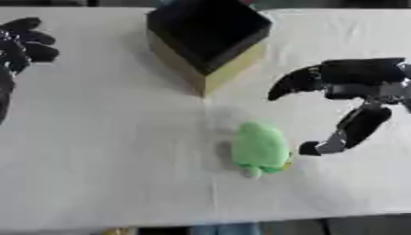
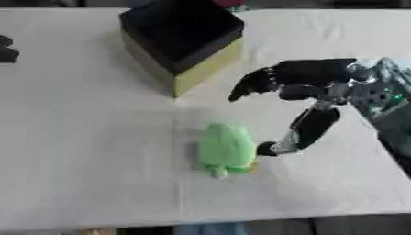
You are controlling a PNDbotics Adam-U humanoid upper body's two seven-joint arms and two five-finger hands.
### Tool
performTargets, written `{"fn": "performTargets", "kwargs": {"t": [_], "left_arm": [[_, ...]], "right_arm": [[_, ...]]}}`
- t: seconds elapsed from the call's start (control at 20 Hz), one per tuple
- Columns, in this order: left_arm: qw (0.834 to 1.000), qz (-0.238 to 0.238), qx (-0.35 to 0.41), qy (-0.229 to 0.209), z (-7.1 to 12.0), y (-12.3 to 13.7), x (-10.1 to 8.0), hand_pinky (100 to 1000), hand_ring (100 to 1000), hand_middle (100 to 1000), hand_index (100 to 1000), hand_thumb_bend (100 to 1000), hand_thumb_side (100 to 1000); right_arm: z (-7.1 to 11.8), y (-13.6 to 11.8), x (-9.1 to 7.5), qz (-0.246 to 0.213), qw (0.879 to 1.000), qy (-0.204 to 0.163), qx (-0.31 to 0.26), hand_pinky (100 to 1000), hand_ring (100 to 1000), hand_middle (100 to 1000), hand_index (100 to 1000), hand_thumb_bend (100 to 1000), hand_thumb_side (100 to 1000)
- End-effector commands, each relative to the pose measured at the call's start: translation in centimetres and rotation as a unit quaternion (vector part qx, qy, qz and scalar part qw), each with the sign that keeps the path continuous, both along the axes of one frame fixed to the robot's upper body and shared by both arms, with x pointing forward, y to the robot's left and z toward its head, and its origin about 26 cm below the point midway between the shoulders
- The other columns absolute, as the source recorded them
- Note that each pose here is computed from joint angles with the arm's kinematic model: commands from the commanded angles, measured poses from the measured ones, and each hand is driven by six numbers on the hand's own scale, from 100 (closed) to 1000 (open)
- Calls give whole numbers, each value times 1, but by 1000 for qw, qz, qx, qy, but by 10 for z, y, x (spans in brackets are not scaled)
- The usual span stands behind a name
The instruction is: Pick up objects on the table and place them in the box.
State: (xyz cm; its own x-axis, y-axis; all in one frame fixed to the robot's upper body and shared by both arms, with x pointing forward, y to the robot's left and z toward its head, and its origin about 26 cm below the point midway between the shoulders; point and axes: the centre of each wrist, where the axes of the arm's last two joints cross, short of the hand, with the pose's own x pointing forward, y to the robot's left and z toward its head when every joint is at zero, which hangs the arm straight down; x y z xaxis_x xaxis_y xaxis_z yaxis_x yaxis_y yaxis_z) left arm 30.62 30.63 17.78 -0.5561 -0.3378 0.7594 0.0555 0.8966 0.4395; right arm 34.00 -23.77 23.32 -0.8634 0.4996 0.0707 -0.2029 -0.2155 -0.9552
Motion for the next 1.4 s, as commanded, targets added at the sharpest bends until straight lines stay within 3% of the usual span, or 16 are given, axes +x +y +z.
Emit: {"fn": "performTargets", "kwargs": {"t": [0.05, 0.75, 1.4], "left_arm": [[1000, -6, 5, -5, 4, 0, -1, 751, 688, 670, 870, 646, 1000], [1000, -10, 6, -5, 4, -1, 0, 754, 690, 672, 871, 641, 1000], [1000, -12, 2, -6, 4, -3, 1, 754, 698, 673, 871, 640, 1000]], "right_arm": [[7, 0, 1, 0, 1000, -14, -2, 760, 846, 868, 927, 438, 462], [-11, 11, 16, -1, 1000, 2, -9, 756, 843, 868, 928, 431, 465], [-49, 20, 38, -11, 999, 21, -34, 753, 841, 867, 928, 424, 466]]}}
